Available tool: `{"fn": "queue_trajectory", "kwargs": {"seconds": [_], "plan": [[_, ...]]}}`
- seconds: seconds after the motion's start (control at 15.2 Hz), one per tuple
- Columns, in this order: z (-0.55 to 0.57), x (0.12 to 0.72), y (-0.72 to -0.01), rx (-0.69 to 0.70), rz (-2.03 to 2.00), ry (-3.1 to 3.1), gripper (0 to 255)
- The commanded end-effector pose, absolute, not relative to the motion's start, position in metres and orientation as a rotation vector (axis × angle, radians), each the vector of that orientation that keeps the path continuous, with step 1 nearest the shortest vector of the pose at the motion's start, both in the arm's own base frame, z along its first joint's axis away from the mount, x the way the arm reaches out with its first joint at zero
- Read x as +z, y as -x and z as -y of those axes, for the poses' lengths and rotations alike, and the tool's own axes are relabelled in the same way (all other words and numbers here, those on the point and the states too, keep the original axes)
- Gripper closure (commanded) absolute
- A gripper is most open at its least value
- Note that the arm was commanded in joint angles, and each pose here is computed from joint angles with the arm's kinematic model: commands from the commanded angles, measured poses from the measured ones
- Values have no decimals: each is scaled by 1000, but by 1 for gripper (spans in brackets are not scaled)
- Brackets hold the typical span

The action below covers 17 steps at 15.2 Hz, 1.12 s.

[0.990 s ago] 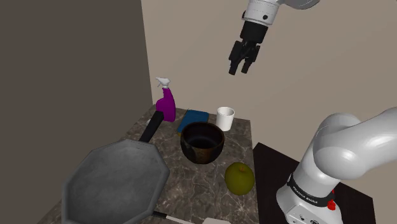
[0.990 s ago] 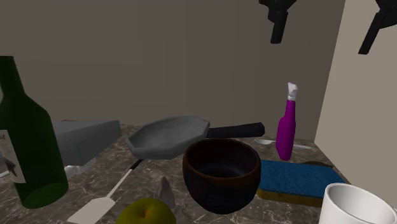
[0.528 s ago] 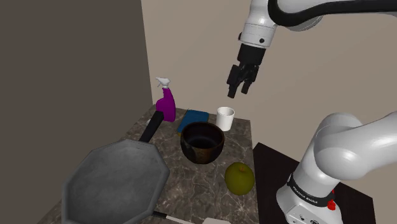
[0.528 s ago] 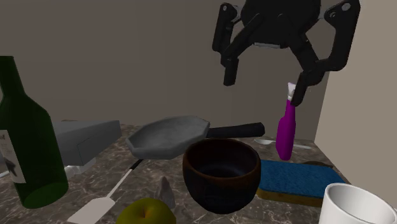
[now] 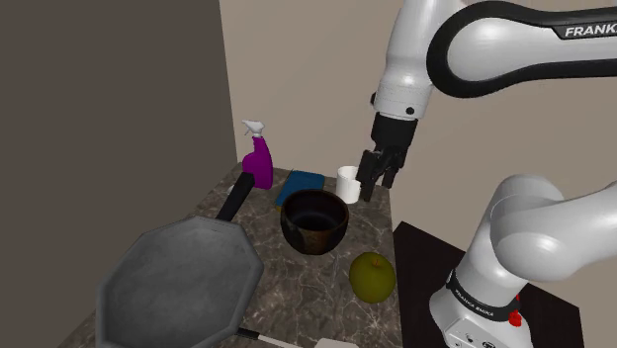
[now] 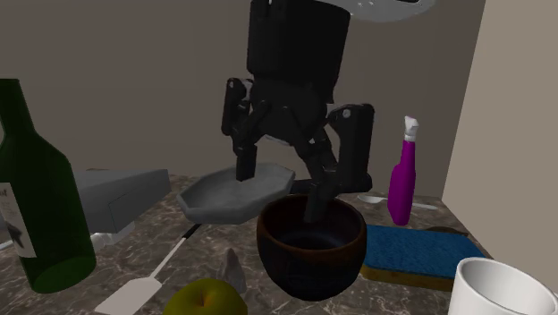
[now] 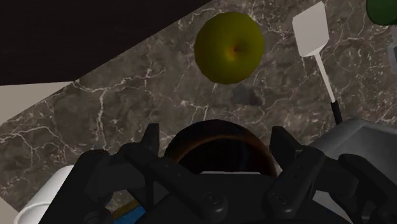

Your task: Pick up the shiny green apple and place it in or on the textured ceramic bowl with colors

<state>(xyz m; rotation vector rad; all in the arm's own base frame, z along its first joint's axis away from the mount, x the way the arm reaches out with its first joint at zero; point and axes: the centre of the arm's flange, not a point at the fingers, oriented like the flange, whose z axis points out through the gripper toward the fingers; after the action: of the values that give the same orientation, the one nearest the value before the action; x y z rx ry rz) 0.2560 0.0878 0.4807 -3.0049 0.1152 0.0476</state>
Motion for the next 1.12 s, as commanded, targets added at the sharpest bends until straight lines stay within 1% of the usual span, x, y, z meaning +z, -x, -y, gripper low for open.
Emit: {"fn": "queue_trajectory", "kwargs": {"seconds": [0.0,0.33,0.79,1.06], "plan": [[-103,461,-246,79,-122,3006,0],[-141,422,-216,158,-134,3008,0],[-145,385,-213,158,-134,3008,0],[-146,382,-212,158,-134,3008,0]]}}
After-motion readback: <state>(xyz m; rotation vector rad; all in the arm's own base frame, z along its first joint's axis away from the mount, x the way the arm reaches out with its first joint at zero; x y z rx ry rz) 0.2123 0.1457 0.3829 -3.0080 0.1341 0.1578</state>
